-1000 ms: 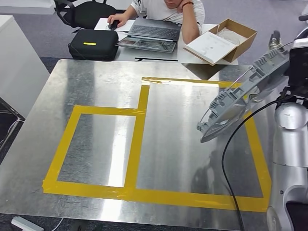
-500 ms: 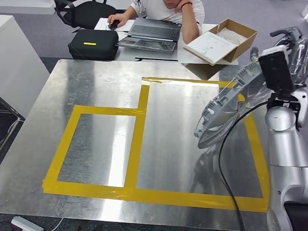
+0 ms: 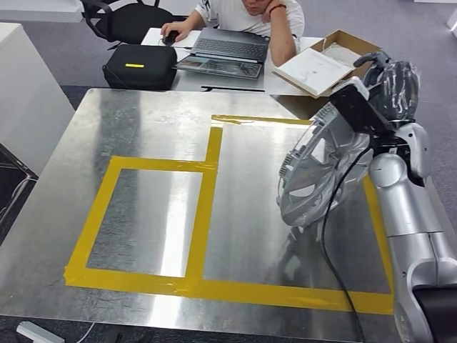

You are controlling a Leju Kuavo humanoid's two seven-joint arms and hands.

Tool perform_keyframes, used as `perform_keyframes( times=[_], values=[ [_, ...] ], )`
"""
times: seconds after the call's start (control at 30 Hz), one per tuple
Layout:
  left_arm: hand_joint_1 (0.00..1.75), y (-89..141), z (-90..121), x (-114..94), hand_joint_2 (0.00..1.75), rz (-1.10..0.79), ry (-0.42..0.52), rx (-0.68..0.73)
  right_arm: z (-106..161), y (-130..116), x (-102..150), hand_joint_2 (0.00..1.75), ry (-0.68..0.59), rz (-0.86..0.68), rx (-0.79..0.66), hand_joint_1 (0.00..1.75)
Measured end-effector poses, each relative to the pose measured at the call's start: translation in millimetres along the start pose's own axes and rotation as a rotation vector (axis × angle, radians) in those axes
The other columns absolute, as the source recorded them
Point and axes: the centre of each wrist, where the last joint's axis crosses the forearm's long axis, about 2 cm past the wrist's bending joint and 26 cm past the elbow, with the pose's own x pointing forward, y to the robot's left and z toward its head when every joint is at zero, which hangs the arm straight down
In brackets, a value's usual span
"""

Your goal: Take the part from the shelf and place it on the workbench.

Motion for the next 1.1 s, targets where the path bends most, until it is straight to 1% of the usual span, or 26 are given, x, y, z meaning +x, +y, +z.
perform_keyframes(
  times=[0.17, 0.37, 0.47, 0.67, 1.1],
  values=[
    [0.0, 0, -1, 1, 1.75, -0.003, -0.004, -0.003, -8, 13, 13, 1.75, -0.008, -0.034, 0.024, 1.75],
    [0.0, 0, -1, 1, 1.75, -0.008, 0.001, -0.006, -10, 21, 26, 1.75, 0.01, -0.174, -0.003, 1.75],
    [0.0, 0, -1, 2, 1.75, -0.011, 0.002, -0.008, -10, 23, 31, 1.75, 0.014, -0.203, -0.01, 1.75],
    [0.0, 0, -1, 2, 1.75, -0.012, 0.004, -0.009, -11, 25, 37, 1.75, 0.015, -0.227, -0.012, 1.75],
    [0.0, 0, -2, 2, 1.75, -0.017, 0.004, -0.013, -12, 26, 38, 1.75, 0.015, -0.232, -0.013, 1.75]
  ],
)
